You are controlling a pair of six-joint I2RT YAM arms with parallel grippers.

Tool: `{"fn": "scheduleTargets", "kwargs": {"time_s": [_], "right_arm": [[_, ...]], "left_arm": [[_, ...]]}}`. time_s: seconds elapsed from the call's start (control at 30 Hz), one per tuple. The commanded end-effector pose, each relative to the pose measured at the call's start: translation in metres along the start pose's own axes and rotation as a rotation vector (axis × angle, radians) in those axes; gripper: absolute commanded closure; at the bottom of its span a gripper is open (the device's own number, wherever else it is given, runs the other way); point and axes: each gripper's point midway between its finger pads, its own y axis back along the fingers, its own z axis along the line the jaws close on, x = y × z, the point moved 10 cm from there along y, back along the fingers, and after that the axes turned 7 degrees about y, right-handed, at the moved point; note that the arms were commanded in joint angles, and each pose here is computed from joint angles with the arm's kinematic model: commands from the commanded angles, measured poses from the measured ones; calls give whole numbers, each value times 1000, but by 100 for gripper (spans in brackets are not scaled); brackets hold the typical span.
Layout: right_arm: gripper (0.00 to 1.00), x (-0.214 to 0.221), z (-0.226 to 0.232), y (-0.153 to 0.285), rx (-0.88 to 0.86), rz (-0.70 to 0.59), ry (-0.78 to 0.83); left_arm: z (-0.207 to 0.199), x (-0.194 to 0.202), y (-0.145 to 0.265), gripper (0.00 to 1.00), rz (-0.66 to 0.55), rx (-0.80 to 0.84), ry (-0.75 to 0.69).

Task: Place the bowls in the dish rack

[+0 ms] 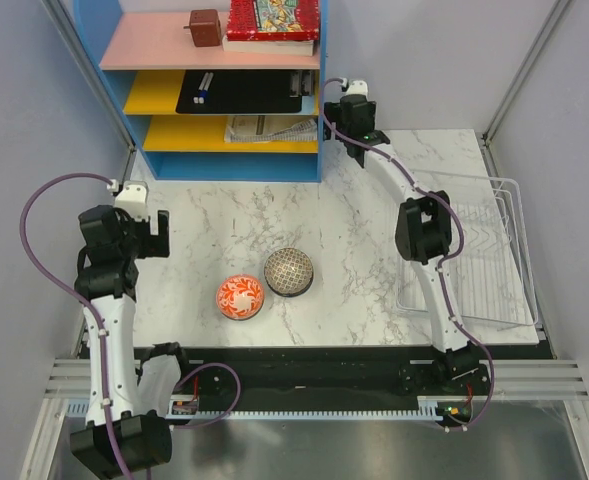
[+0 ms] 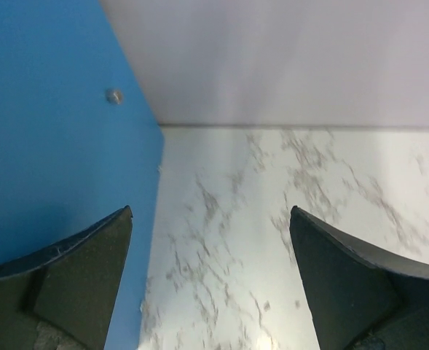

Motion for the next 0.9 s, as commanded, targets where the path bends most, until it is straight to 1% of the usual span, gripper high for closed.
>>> {"fn": "scheduleTargets", "kwargs": {"time_s": [0.0,0.03,0.1,0.13,0.2,0.23,0.27,0.33,0.37,0.4,0.43,0.47,0.5,0.53,0.57,0.6,0.63,0.67,0.7,0.73,0.77,0.83,0.87], "right_arm": [[3,-21,77,59,-49,-17,-12],[2,-32,54,72,0,-22,-10],[2,-44,29,86,27,-33,20],[2,-54,10,104,40,-37,28],[2,-63,-10,124,37,-42,93],[2,-70,-25,144,41,-46,119],[2,-73,-33,154,66,-43,148],[3,-80,-53,181,69,-28,218],[2,-82,-59,190,77,-23,234],[2,-79,-64,198,78,-3,277],[2,-82,-72,212,65,1,297],[2,-82,-76,219,67,12,315],[3,-78,-81,226,72,39,344],[2,-79,-89,238,63,46,365],[3,-78,-93,244,63,57,377],[3,-80,-99,257,70,51,384],[2,-74,-107,261,55,76,416],[2,-72,-111,267,46,88,426],[3,-69,-117,273,48,105,434],[3,-70,-125,282,47,107,450],[3,-67,-130,288,35,137,462],[3,-68,-141,298,50,146,465],[3,-68,-143,302,46,148,469]], "left_arm": [[-5,-22,9,0,-87,107,-62],[-8,-25,9,0,-98,150,-71],[-11,-28,8,0,-110,197,-89],[-14,-31,8,0,-120,241,-95],[-20,-36,6,0,-130,298,-105],[-24,-42,7,0,-148,342,-114],[-30,-46,7,0,-159,382,-130],[-39,-54,5,0,-171,422,-159],[-52,-56,4,0,-176,468,-191],[-59,-60,3,0,-199,478,-221],[-61,-61,-4,0,-184,441,-241],[-84,-63,-3,0,-198,506,-300],[-92,-68,-4,0,-218,511,-338],[-100,-70,-10,0,-208,498,-363],[-115,-72,-10,0,-217,542,-404],[-123,-81,-9,0,-252,551,-425],[-130,-85,-11,0,-259,539,-441],[-150,-85,-18,0,-247,577,-502],[-160,-94,-17,0,-276,578,-533],[-169,-99,-22,0,-294,541,-564],[-193,-97,-28,0,-302,565,-651],[-218,-110,-29,0,-359,551,-716],[-233,-107,-44,0,-336,559,-776]]}}
